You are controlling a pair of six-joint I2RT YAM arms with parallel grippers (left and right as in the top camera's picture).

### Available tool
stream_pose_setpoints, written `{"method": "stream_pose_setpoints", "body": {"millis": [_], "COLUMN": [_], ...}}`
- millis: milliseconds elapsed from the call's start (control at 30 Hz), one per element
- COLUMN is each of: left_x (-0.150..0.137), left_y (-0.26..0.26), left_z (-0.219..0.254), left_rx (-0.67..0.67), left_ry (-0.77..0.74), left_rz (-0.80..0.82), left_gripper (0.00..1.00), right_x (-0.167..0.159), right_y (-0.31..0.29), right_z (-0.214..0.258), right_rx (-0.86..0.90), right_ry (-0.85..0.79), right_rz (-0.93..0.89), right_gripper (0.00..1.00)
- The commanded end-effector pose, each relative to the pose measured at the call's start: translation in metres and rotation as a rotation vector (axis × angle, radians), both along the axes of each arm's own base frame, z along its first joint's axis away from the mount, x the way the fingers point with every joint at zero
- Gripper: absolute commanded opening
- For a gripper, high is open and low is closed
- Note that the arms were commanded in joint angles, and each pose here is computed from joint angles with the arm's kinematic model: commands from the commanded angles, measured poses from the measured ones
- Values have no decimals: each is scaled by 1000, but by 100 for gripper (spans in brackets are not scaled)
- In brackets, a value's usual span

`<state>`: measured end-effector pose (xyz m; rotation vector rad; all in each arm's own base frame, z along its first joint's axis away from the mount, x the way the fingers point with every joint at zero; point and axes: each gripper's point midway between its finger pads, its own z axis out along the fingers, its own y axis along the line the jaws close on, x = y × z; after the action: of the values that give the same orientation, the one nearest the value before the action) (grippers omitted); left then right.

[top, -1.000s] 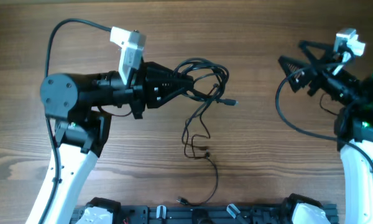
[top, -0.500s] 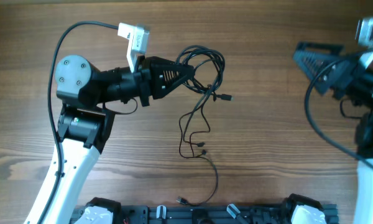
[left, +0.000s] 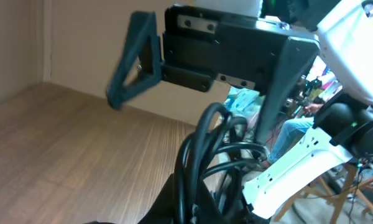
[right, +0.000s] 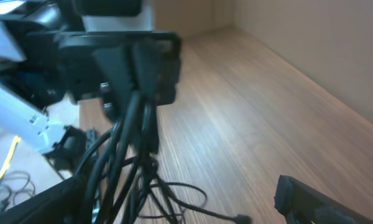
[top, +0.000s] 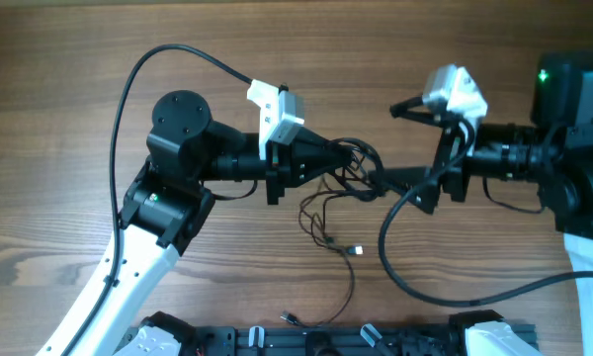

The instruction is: Untangle cables

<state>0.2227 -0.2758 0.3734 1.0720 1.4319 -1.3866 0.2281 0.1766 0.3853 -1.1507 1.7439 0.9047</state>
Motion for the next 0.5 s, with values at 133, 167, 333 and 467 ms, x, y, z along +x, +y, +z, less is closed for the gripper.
{"method": "stream_pose_setpoints", "body": {"millis": [133, 167, 333, 467], "left_x": [6, 7, 8, -10], "left_y": [2, 2, 0, -14], "left_z": [10, 10, 15, 24], "left_rx": [-17, -17, -32, -62], "left_ry": [-87, -88, -118, -167], "left_rz": [38, 43, 57, -3], "left_gripper": [4, 4, 4, 4], "right_x": [-36, -36, -37, -33], "right_y": [12, 12, 12, 12], "right_z": [22, 23, 22, 19], "right_rx": [104, 107, 107, 98], "right_ry": [-106, -106, -96, -89], "right_rz": [198, 200, 200, 192], "right_gripper": [83, 80, 64, 50]}}
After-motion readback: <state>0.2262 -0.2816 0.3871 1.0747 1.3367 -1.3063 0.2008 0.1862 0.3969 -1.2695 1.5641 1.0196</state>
